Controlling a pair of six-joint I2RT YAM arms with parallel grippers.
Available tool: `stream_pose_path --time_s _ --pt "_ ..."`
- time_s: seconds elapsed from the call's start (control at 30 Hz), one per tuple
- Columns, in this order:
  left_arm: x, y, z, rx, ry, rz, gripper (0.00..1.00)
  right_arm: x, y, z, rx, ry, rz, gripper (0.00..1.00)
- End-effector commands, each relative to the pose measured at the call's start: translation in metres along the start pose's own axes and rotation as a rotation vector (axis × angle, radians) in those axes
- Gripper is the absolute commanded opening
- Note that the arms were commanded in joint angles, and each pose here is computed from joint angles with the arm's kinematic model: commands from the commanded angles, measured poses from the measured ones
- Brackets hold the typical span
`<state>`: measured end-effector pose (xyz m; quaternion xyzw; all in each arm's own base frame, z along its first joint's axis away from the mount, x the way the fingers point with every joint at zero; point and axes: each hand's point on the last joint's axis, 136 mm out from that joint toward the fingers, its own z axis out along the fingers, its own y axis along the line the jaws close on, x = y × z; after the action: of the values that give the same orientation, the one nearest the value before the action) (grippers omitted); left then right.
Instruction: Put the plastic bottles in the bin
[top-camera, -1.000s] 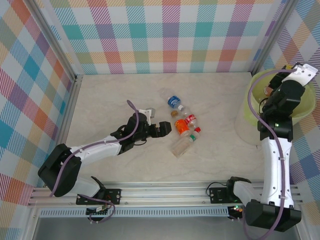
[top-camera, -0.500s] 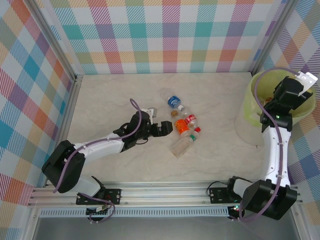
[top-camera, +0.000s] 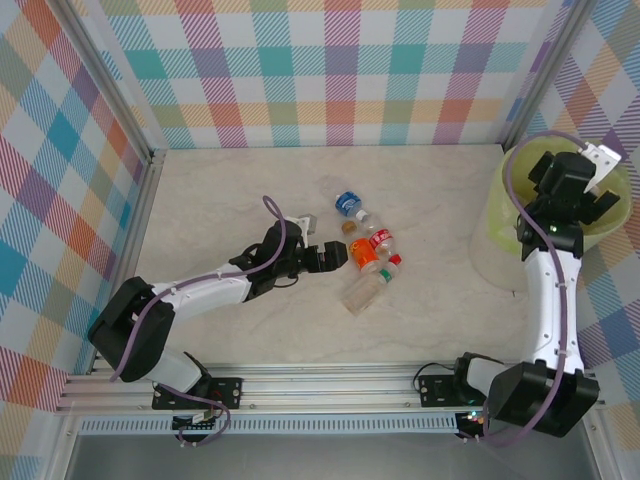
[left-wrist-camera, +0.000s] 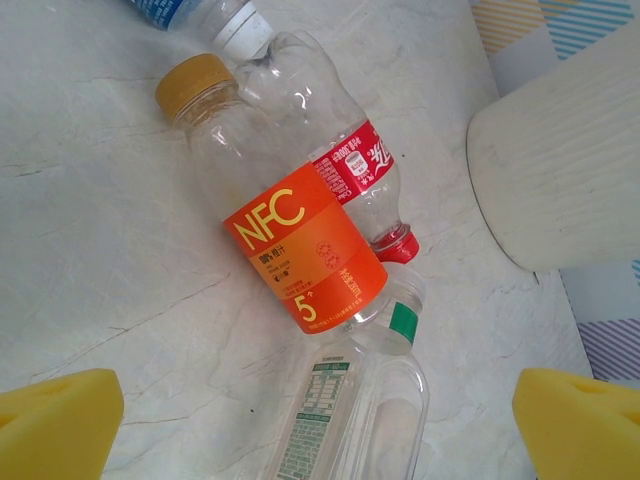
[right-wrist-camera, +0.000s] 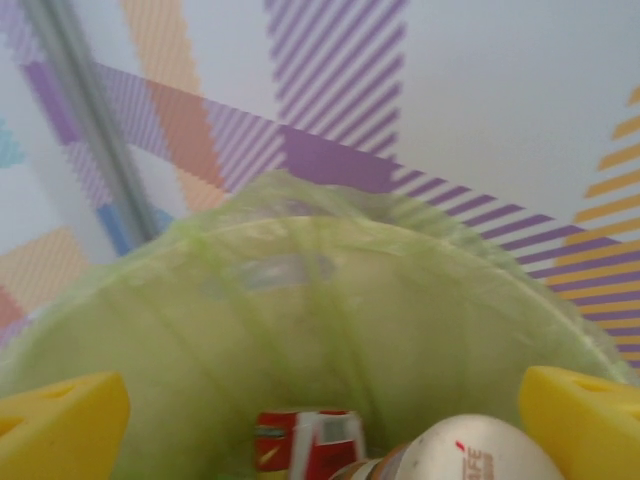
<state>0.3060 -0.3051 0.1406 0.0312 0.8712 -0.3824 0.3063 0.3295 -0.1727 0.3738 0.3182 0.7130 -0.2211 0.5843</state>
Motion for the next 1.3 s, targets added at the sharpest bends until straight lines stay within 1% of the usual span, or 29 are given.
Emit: stream_pose_path --time_s 0.0,0.17,0.23,0.27,0.33,0.43,0.5,0.57,0.7,0.77,0.83,0.93,1.0,1.07,1.17,1.27 --pt "-0.004 0.000 0.000 -0.003 0.006 -0.021 1.00 -0.019 0.016 -0.020 -0.093 -0.017 0.062 0.99" --pt "-0.002 0.004 0.000 -0.019 0.009 -0.024 1.00 -0.030 0.034 -0.033 -0.169 -0.036 0.036 1.00" --pt "-0.001 0.005 0.001 -0.021 0.012 -0.025 1.00 -0.027 0.050 -0.034 -0.254 -0.019 0.001 1.00" --pt "-0.002 0.004 0.002 -0.021 0.012 -0.026 1.00 -0.024 0.062 -0.036 -0.317 -0.006 -0.015 1.00" --pt "-0.001 0.005 0.003 -0.023 0.015 -0.029 1.00 -0.013 0.099 -0.045 -0.535 0.041 -0.048 1.00" --pt "0.000 0.005 0.005 -0.023 0.021 -0.032 1.00 0.003 0.147 -0.070 -0.842 0.170 -0.034 1.00" --pt "0.000 0.006 0.005 -0.025 0.025 -0.032 1.00 0.004 0.162 -0.079 -0.939 0.214 0.011 1.00" --pt "0.001 0.007 0.005 -0.033 0.027 -0.033 1.00 0.003 0.165 -0.081 -0.959 0.221 0.047 1.00" --pt "0.003 0.012 0.004 -0.046 0.024 -0.036 1.00 0.004 0.159 -0.080 -0.921 0.237 0.107 1.00" --pt "0.003 0.014 0.005 -0.054 0.023 -0.037 1.00 0.013 0.162 -0.085 -0.950 0.280 0.131 1.00" --pt "0.003 0.016 0.005 -0.064 0.021 -0.041 1.00 0.024 0.171 -0.100 -1.051 0.344 0.145 1.00" --pt "0.001 0.019 0.005 -0.081 0.006 -0.048 1.00 0.043 0.183 -0.110 -1.096 0.454 0.241 1.00" --pt "-0.001 0.024 0.005 -0.107 -0.007 -0.056 1.00 0.061 0.193 -0.117 -1.096 0.506 0.250 1.00" --pt "-0.002 0.032 0.003 -0.145 -0.018 -0.071 1.00 0.082 0.205 -0.126 -1.080 0.539 0.176 1.00" --pt "-0.003 0.042 -0.001 -0.182 -0.038 -0.096 1.00 0.121 0.224 -0.139 -1.057 0.581 0.005 1.00" --pt "-0.005 0.051 -0.008 -0.213 -0.069 -0.123 1.00 0.167 0.239 -0.141 -1.023 0.655 -0.121 1.00"
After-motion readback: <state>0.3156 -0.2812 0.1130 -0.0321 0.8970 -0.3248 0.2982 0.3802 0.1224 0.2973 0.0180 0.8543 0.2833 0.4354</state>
